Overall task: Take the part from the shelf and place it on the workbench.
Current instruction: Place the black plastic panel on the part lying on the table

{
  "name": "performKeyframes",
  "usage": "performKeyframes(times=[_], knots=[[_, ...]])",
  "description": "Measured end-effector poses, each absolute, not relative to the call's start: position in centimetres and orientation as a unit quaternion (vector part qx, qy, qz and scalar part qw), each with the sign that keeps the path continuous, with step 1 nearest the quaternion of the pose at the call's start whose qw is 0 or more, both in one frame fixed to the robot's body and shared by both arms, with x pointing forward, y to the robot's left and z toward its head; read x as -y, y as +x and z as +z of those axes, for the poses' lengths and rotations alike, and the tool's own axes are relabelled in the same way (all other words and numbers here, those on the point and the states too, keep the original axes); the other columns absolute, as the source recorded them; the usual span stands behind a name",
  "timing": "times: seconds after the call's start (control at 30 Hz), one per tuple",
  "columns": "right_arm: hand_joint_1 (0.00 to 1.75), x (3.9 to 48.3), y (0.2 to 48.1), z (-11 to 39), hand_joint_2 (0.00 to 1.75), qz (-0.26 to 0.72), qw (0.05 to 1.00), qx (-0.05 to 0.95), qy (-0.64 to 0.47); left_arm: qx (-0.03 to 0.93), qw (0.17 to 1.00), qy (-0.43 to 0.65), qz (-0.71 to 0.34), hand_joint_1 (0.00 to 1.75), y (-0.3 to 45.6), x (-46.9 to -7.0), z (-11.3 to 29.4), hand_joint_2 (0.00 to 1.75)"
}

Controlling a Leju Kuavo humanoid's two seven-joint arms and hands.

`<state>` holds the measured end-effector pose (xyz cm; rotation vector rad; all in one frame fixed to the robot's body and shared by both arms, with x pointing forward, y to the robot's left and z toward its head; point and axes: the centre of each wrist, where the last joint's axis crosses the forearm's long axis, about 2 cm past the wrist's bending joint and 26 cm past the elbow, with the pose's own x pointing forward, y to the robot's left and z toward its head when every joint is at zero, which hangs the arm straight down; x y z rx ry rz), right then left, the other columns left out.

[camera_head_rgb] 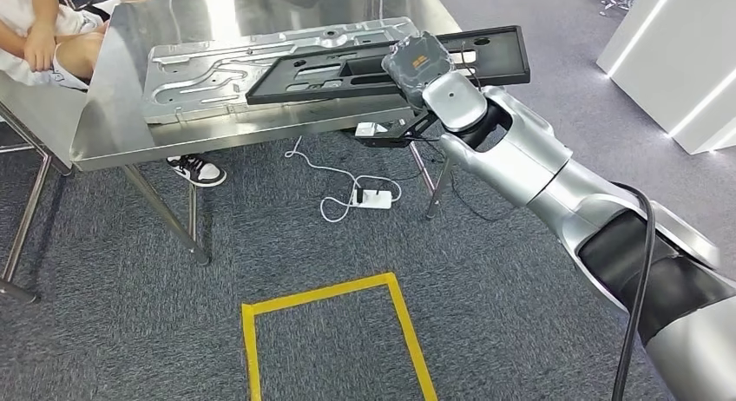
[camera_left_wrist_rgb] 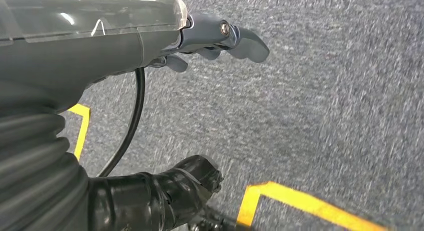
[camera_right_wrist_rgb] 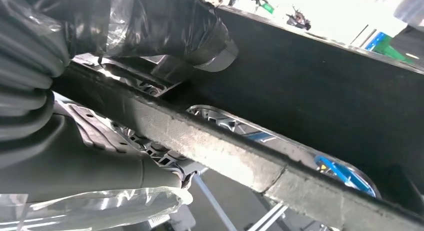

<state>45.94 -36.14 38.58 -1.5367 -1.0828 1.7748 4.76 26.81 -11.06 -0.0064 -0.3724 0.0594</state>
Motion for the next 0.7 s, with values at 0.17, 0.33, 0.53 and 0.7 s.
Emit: performKeyframes(times=[0.17,0.33,0.53,0.7], knots=[[1.75,35.98,46.0,38.55,1.75,0.662,0.273,0.403,-0.569,0.184,0.982,-0.002,0.029,0.0,4.76,-26.86,-11.06,1.75],[1.75,35.91,46.03,38.39,1.75,0.665,0.272,0.402,-0.567,0.183,0.983,-0.002,0.03,0.0,4.67,-26.86,-11.07,1.75],[1.75,35.74,46.11,38.37,1.75,0.668,0.272,0.404,-0.563,0.182,0.983,-0.001,0.031,0.0,4.77,-26.9,-11.06,1.75],[1.75,35.83,46.12,38.18,1.75,0.67,0.276,0.401,-0.56,0.182,0.983,-0.002,0.031,0.0,4.75,-26.89,-11.06,1.75]])
